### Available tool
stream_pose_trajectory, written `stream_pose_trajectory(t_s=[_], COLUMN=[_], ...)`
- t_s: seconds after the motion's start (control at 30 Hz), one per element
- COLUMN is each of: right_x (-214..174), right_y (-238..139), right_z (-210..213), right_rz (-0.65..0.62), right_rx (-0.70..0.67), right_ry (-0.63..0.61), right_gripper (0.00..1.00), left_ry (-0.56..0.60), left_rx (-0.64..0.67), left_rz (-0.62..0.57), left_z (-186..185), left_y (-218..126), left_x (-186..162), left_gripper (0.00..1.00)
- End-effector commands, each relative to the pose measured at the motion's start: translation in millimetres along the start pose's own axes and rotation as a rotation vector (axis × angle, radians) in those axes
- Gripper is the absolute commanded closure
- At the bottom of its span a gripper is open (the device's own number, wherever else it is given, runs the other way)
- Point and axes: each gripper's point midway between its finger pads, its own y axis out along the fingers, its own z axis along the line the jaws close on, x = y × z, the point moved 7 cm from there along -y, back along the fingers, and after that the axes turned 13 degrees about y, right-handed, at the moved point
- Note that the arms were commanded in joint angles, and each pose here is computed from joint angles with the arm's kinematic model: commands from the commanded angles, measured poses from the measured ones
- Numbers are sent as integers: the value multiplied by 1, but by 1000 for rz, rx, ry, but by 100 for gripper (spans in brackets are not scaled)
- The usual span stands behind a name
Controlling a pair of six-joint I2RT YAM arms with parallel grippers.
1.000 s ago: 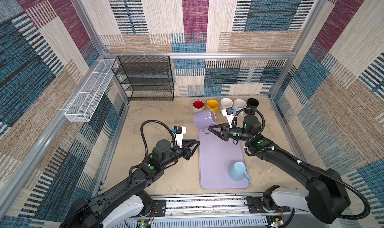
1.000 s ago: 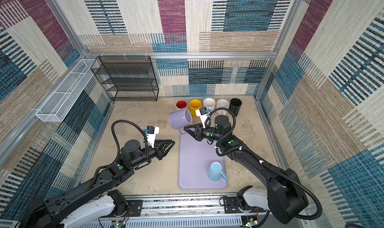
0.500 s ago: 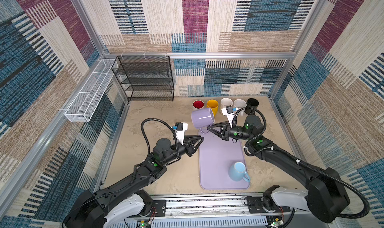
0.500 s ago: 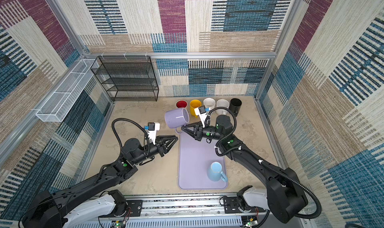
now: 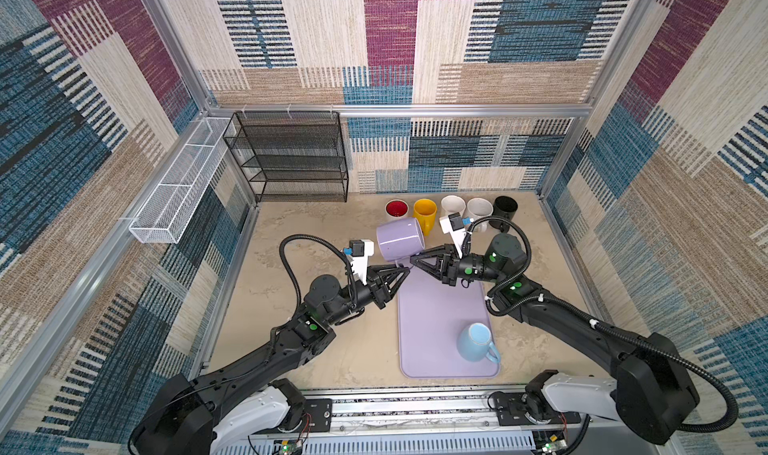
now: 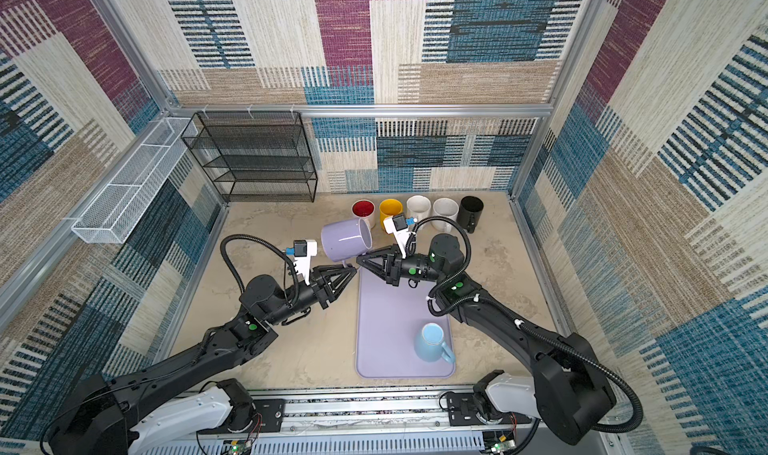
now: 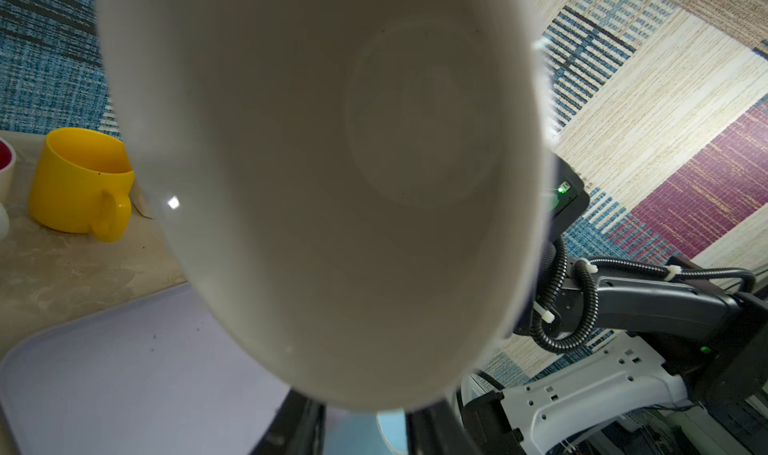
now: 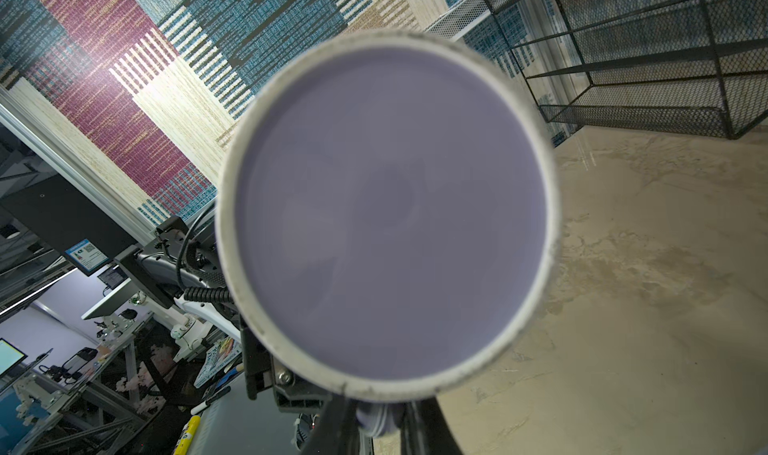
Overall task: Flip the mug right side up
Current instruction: 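Close the left gripper on the purple mug rim while the right gripper holds it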
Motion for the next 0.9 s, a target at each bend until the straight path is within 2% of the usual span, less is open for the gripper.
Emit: stream_pose_trajectory(t_s=[0.0,0.1,0.17,0.87], right_x=[6,3,1,-13], right_y=[2,3,4,19], right_z=[14,14,14,17], right_rz=[-25,-17,-12,49], right_rx=[75,95,113,216], right_ry=[-64,-58,-55,7], right_gripper=[100,100,100,100], left_ry=[16,34,45,68], left_rx=[-27,-37,-50,-77], left_rz=[-72,-75,-77,-135], left_z=[-6,-8,-10,-15], left_y=[-1,-3,-4,-13], left_x=[15,16,17,24], left_gripper=[69,76,78,78])
